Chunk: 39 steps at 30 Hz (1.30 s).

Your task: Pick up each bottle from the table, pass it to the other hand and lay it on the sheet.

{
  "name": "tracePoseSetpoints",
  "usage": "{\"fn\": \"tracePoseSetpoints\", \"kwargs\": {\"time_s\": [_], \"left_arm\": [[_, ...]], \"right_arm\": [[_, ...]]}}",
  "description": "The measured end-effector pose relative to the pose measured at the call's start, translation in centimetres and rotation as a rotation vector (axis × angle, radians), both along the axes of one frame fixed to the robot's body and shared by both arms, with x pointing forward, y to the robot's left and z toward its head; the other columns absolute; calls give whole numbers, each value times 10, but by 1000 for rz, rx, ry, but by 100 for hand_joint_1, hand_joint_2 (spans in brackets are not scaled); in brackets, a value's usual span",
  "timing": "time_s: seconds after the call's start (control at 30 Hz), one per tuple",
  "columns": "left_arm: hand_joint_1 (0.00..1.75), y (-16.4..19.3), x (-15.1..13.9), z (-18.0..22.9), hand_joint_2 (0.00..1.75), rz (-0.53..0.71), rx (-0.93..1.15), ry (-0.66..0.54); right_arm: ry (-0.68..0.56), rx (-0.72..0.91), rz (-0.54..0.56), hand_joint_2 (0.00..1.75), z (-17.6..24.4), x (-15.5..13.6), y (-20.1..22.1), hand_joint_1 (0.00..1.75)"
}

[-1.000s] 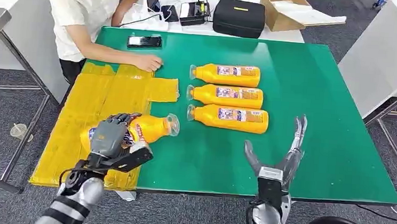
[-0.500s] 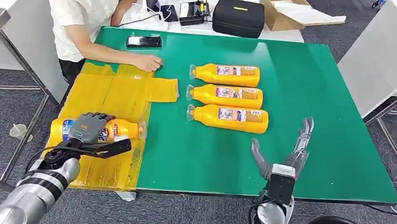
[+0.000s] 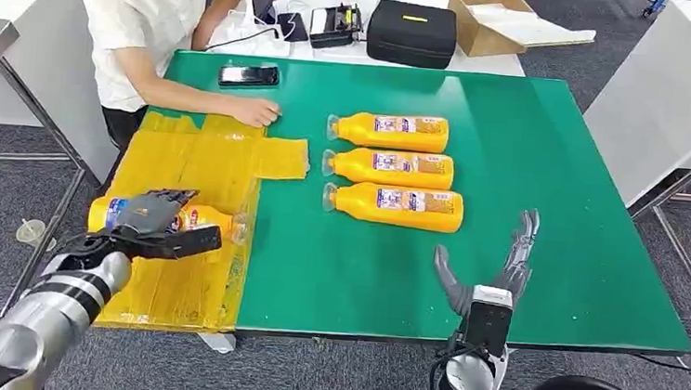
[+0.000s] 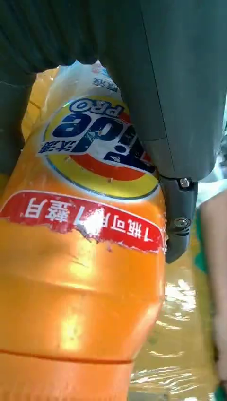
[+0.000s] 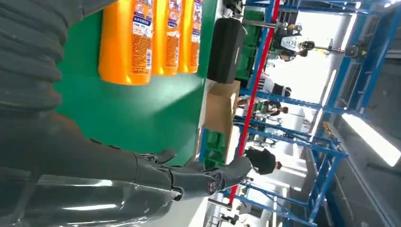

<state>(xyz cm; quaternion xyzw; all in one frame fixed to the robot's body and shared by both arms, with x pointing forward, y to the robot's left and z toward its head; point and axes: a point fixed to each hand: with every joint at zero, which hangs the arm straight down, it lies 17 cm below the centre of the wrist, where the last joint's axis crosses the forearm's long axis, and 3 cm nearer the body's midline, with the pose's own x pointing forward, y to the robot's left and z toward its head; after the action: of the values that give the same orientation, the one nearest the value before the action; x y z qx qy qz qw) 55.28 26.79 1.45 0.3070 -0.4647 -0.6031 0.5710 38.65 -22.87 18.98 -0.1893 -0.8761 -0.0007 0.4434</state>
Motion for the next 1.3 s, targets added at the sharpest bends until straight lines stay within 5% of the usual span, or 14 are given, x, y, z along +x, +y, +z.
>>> {"fn": "tracePoseSetpoints", "kwargs": {"time_s": [0.53, 1.0, 1.3], "left_arm": [[0, 10, -14, 4, 175, -124, -181, 178], [0, -26, -9, 42, 175, -258, -268, -58], [0, -81, -20, 82, 175, -372, -346, -237]], "right_arm": [[10, 23, 5, 175, -2, 8, -2, 0], [12, 26, 12, 175, -2, 10, 2, 0], [18, 25, 12, 175, -5, 8, 2, 0]]}}
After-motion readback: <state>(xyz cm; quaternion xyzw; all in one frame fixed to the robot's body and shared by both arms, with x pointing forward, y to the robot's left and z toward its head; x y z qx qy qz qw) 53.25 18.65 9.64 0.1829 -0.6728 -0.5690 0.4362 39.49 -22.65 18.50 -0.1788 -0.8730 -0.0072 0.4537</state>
